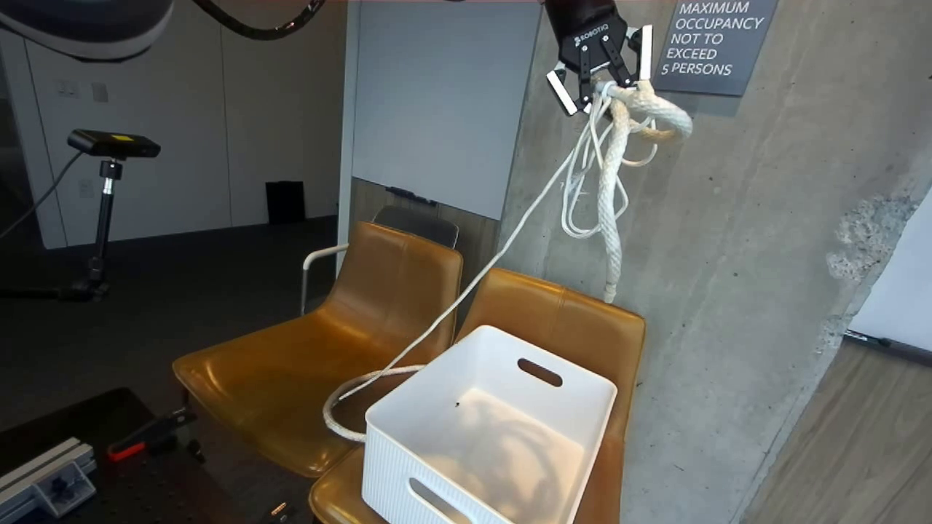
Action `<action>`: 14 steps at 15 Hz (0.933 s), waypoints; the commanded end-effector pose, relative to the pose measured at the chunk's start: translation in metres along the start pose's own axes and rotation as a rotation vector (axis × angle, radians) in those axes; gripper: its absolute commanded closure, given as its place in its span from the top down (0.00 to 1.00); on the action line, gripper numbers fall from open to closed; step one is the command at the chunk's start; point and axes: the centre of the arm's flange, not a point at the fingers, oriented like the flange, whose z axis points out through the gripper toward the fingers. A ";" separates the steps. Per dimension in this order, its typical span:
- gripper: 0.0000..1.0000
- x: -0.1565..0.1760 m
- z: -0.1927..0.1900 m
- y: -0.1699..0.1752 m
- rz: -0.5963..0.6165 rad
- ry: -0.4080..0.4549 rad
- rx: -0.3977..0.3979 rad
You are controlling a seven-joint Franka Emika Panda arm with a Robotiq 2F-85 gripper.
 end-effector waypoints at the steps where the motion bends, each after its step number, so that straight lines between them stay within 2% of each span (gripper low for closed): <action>1: 0.03 0.044 0.029 -0.027 -0.025 0.026 0.093; 4: 0.03 0.061 0.073 -0.084 -0.037 0.020 0.189; 6: 0.03 0.064 0.104 -0.108 -0.039 -0.008 0.239; 9: 0.03 0.060 0.145 -0.127 -0.034 -0.052 0.262; 14: 0.03 0.036 0.212 -0.133 -0.019 -0.101 0.292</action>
